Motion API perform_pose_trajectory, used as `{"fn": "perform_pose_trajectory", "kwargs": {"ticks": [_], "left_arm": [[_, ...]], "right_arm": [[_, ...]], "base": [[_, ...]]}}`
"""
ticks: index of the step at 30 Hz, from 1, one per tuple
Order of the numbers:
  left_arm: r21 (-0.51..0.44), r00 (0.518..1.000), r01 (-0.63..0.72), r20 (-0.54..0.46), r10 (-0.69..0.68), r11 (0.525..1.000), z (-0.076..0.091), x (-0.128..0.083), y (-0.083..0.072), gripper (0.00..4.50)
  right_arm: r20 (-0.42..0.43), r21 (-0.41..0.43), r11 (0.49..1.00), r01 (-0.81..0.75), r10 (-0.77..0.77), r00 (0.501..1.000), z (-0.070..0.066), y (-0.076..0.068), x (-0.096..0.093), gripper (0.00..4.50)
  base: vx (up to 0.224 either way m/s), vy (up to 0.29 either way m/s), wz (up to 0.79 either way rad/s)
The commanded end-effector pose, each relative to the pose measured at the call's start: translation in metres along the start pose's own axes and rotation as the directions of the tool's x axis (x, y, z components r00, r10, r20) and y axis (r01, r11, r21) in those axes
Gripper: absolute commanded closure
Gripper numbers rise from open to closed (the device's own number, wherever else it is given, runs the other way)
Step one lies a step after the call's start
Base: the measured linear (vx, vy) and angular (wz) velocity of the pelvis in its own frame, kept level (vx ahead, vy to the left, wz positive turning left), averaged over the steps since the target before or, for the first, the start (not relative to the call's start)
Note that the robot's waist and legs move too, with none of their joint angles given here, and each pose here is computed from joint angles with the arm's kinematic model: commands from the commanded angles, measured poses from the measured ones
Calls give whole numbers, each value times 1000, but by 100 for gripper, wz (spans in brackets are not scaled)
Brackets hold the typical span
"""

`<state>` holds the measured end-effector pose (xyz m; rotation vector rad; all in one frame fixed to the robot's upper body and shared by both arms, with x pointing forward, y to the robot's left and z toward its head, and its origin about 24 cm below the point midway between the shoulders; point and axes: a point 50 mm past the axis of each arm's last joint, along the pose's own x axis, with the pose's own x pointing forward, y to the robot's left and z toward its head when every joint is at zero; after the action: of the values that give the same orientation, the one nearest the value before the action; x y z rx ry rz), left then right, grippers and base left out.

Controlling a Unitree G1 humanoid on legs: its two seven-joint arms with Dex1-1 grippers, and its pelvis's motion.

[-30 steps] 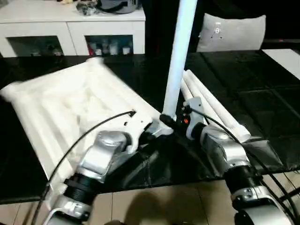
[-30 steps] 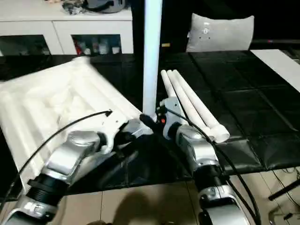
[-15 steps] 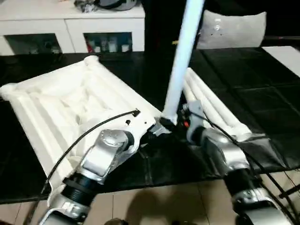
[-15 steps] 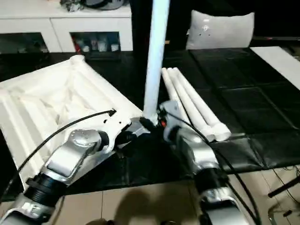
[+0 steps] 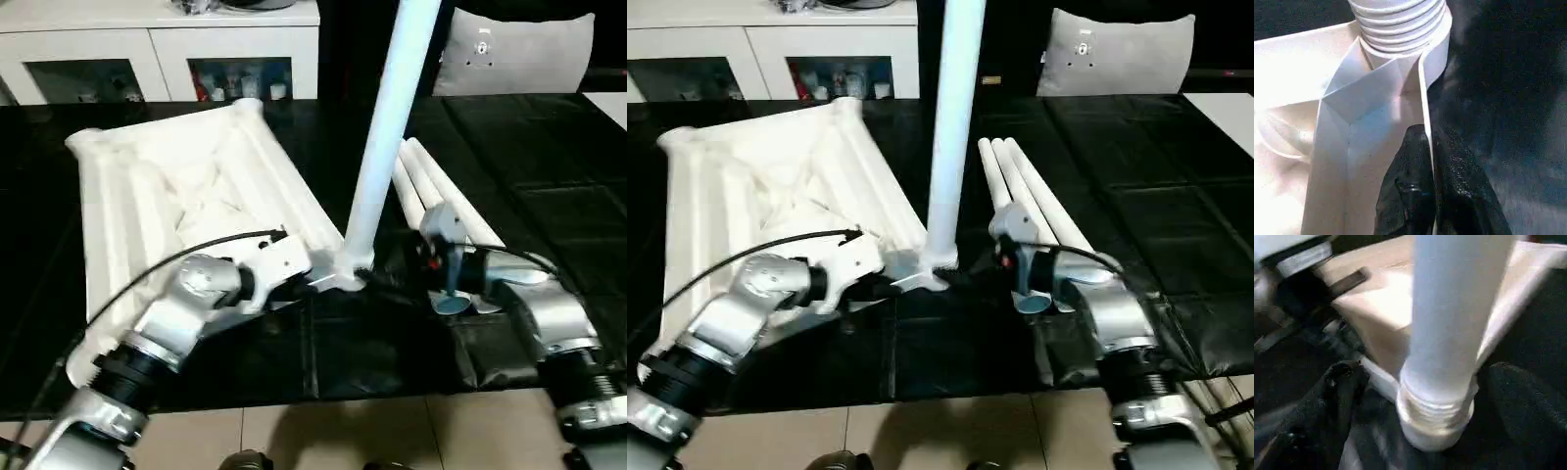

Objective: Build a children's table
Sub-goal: Rotate leg to tighten

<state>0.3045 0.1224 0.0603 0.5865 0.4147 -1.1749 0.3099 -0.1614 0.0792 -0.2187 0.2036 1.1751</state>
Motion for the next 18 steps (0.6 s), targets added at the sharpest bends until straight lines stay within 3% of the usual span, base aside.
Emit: {"fn": "perform_pose_trajectory", "kwargs": {"ticks": [1, 6, 8, 11, 18], "left_arm": [[17, 984, 161, -82, -159, 987, -17, 8, -18, 450], [85, 958, 280, -84, -273, 956, -16, 1, -21, 450], [100, 946, 321, -74, -315, 942, -14, -1, -22, 450], [113, 935, 354, -65, -348, 928, -13, -1, -23, 450], [130, 924, 381, -63, -376, 915, -12, 0, -23, 450]], "right_arm": [[-38, -54, 997, -51, 49, 998, -1, 3, 2, 7], [-56, -49, 997, -66, 63, 996, -3, 0, 6, 7], [-55, -42, 996, -82, 80, 995, -3, 0, 7, 42], [-48, -42, 993, -112, 110, 993, -4, 1, 9, 44], [-37, -12, 976, -218, 217, 975, -7, 10, 12, 105]], "base": [[0, 0, 0], [0, 0, 0], [0, 0, 0], [0, 0, 0], [0, 0, 0]]}}
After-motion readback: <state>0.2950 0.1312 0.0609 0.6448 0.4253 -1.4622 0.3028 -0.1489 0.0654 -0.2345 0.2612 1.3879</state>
